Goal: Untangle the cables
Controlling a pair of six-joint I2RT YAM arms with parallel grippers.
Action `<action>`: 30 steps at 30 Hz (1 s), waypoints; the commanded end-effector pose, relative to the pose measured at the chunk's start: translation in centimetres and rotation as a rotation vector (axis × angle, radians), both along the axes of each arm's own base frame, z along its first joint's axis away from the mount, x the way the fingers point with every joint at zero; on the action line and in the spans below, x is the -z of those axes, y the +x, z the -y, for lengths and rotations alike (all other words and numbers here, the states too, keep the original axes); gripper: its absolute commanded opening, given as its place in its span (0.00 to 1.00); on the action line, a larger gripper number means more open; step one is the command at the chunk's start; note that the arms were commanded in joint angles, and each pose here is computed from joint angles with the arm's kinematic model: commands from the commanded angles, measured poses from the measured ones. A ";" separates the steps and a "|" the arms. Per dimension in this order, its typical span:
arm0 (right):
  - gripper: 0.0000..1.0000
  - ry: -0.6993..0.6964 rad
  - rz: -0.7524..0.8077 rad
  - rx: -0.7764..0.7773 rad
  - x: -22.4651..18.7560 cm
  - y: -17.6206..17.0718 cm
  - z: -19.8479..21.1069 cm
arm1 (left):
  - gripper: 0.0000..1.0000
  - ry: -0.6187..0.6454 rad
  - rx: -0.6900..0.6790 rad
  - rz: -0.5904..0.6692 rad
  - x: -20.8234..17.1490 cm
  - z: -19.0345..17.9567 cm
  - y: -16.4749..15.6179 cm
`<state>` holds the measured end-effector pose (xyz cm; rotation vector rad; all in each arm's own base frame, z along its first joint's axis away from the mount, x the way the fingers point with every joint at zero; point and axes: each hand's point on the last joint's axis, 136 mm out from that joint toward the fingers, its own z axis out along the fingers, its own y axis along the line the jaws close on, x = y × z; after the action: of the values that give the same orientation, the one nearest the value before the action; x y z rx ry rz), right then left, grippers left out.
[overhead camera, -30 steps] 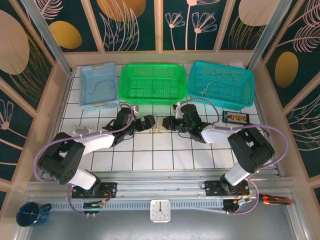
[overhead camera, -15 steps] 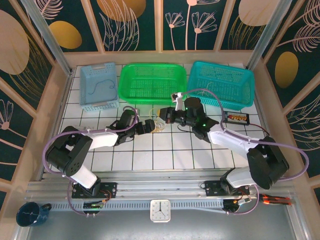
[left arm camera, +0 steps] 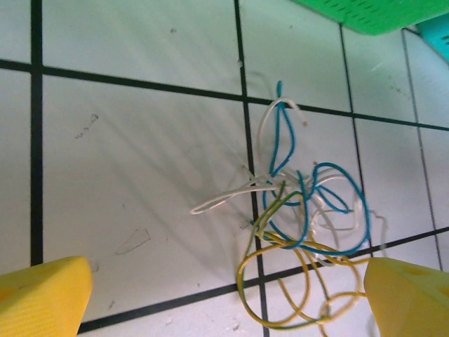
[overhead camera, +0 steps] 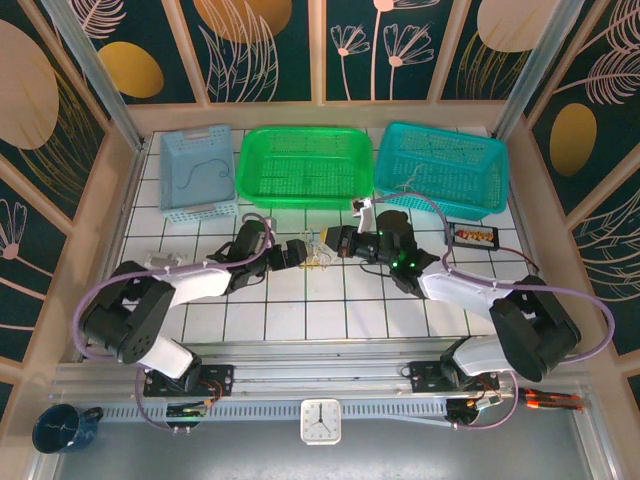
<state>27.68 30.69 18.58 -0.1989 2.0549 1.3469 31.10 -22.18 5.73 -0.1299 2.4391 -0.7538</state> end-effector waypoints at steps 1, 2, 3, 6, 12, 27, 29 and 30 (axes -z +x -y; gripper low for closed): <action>0.00 0.025 0.036 0.038 -0.5 0.7 0.3 | 0.99 0.036 0.005 0.045 -1.3 -1.0 -0.7; 0.00 0.020 0.033 0.042 -0.3 0.7 0.4 | 0.99 0.036 0.009 0.056 -1.7 -1.1 -0.9; 0.00 0.016 0.030 0.048 -0.1 0.8 0.5 | 0.99 0.032 0.018 0.077 -2.1 -1.2 -1.0; 0.00 0.013 0.027 0.056 0.0 0.9 0.6 | 0.99 -0.012 0.080 0.151 -3.8 -0.6 -1.7; 0.00 0.022 0.031 0.060 -0.4 1.2 0.4 | 0.92 -0.148 0.229 0.262 -6.9 1.8 -3.1; 0.00 0.048 0.029 0.037 -1.2 0.8 -0.3 | 0.79 -0.178 0.374 0.326 -7.3 7.5 -3.3; 0.00 0.051 0.029 0.035 -1.3 0.7 -0.4 | 0.77 -0.181 0.375 0.336 -7.5 7.8 -3.0; 0.00 0.053 0.030 0.034 -1.4 0.7 -0.4 | 0.76 -0.181 0.376 0.340 -7.6 7.9 -2.8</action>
<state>28.11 30.61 18.39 -0.1599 2.0443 1.3430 27.16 -28.68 10.66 0.3323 2.2029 -1.0297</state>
